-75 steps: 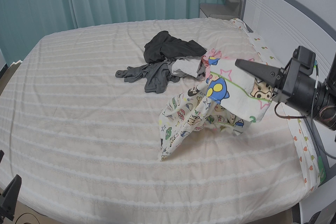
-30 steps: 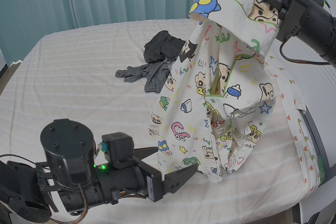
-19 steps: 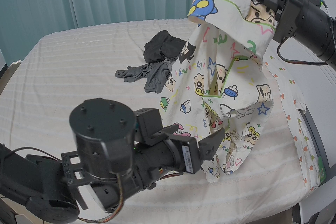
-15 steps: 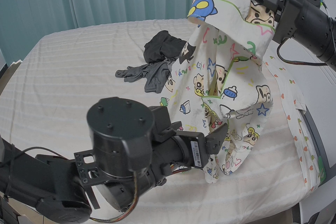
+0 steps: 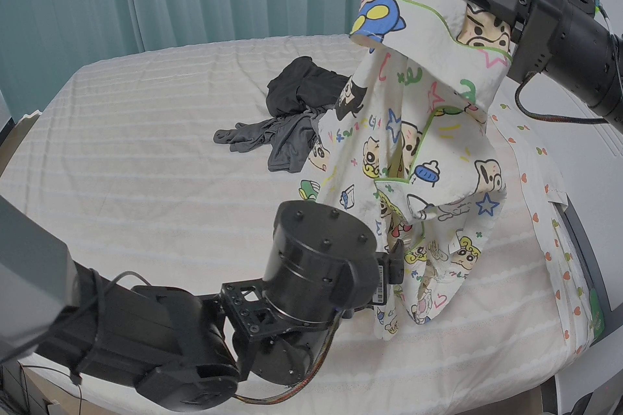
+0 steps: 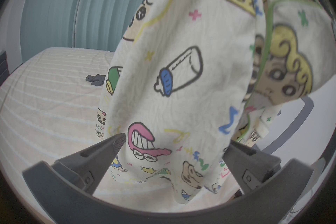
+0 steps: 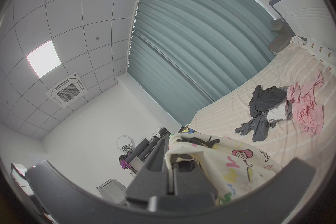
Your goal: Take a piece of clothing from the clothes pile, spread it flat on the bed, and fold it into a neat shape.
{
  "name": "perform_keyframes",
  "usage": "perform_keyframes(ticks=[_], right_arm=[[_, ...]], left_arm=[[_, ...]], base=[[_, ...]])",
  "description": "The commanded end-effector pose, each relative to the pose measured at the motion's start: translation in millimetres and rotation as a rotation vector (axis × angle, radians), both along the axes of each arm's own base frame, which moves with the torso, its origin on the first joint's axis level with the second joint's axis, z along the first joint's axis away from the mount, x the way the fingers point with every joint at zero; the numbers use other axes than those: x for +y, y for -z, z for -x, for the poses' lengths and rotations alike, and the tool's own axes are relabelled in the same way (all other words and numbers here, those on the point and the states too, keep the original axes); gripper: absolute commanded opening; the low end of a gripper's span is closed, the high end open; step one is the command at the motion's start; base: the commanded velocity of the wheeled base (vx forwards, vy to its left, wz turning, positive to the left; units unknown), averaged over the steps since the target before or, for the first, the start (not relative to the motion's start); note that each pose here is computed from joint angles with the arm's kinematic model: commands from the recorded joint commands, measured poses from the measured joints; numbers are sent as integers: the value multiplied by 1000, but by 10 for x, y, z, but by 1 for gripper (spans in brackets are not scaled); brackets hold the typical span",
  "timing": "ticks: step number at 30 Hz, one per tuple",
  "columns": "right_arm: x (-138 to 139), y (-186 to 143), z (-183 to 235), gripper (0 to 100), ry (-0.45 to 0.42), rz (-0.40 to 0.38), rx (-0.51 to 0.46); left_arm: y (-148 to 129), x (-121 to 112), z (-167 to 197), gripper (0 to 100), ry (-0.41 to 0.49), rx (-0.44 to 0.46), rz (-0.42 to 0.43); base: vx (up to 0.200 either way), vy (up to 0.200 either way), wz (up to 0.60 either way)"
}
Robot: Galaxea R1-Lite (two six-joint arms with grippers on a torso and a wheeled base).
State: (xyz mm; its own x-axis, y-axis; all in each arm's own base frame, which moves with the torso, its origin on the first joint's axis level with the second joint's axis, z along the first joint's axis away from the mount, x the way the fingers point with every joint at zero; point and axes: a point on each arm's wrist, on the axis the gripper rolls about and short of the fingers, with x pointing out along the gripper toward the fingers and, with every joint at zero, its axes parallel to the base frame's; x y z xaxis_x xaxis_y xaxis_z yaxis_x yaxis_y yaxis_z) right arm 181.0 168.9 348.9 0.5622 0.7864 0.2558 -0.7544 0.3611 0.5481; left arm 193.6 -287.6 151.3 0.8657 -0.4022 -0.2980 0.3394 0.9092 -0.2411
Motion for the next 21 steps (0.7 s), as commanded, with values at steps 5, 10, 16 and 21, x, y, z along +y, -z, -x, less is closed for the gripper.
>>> perform_keyframes(ticks=[5, 10, 16, 21], right_arm=[[-14, -22, 22, 0, -2, -5, -8], [-40, -30, 45, 0, 0, -8, -11], [-39, 9, 42, 0, 4, 0, -1], [-50, 47, 49, 0, 5, 7, 9]], left_arm=[[245, -118, -56, 100, 9, 7, -111], [377, -143, -76, 100, -6, 21, -149], [485, -227, -53, 100, 16, 33, -160], [467, -310, -56, 100, 25, 24, -140]], base=[[0, 0, 0], [0, 0, 0], [0, 0, 0], [0, 0, 0]])
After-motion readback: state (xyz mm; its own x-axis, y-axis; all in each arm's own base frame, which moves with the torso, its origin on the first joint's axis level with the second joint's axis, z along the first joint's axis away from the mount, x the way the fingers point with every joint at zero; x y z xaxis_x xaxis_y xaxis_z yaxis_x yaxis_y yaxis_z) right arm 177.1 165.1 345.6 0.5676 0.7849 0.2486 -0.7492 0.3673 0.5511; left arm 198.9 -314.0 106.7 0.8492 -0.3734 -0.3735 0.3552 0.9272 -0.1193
